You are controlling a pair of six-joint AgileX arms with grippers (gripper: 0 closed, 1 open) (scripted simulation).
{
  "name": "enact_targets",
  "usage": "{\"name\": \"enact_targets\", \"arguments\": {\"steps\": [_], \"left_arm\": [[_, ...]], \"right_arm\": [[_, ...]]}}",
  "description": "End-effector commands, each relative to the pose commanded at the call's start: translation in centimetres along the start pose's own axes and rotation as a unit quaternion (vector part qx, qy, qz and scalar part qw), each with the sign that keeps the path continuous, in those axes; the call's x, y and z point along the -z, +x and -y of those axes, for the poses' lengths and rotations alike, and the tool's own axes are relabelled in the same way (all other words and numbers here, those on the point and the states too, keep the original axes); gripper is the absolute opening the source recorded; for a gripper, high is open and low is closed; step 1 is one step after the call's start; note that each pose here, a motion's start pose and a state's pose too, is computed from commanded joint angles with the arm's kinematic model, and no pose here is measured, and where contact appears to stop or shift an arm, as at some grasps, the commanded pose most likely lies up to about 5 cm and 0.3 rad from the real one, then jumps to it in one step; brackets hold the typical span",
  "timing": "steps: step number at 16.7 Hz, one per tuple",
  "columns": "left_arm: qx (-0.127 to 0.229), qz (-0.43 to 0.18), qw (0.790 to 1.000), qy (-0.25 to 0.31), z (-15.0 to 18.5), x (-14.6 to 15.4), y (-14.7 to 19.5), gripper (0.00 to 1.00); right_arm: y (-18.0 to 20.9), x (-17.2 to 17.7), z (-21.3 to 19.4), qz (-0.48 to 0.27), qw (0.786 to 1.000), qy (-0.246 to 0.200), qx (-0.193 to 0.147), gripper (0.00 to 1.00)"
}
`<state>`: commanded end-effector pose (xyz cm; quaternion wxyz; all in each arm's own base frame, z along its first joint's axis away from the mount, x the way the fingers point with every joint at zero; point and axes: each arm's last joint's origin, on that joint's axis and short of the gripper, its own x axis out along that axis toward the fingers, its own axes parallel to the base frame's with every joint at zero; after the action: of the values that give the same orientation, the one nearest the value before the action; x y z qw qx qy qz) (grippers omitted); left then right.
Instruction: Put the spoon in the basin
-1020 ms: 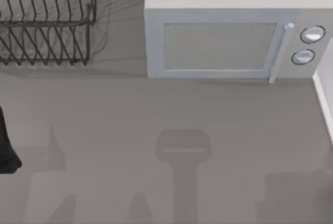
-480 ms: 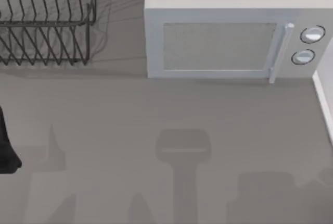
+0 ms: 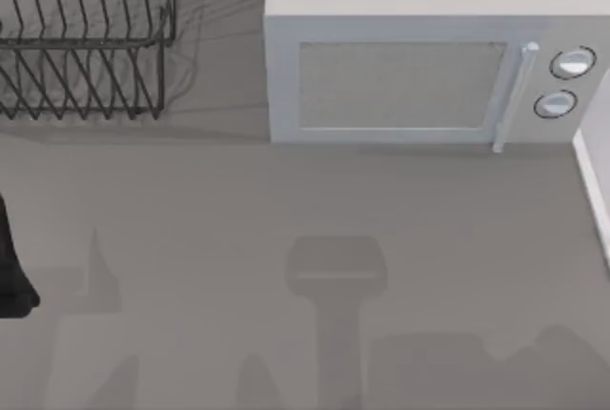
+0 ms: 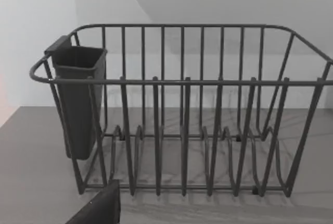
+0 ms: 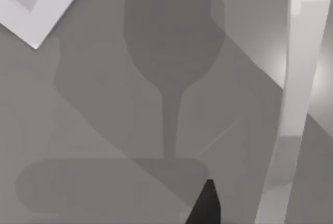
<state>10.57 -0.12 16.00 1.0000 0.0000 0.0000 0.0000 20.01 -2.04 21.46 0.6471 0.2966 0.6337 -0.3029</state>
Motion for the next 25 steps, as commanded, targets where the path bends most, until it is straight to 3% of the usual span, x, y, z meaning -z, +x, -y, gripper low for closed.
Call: {"name": "enact_targets", "arguments": {"steps": [4,8,17,25], "left_arm": [[0.0,0.0,1.0,0.0,0.0,0.0,0.0,1.0],[0.0,0.0,1.0,0.0,0.0,0.0,0.0,1.0],[0.0,0.0,1.0,0.0,0.0,0.0,0.0,1.0],[0.0,0.0,1.0,0.0,0.0,0.0,0.0,1.0]], "right_arm": [[0.1,-0.2,-0.2,-0.003,1.0,0.001,0.002,0.0],[-1.0,-2.4,-2.3,-0.016,1.0,0.004,0.017,0.0],[-3.7,-14.5,-13.4,-0.025,0.999,0.006,0.028,0.0],[-0.2,-21.9,-18.9,-0.005,1.0,0.005,0.008,0.0]]}}
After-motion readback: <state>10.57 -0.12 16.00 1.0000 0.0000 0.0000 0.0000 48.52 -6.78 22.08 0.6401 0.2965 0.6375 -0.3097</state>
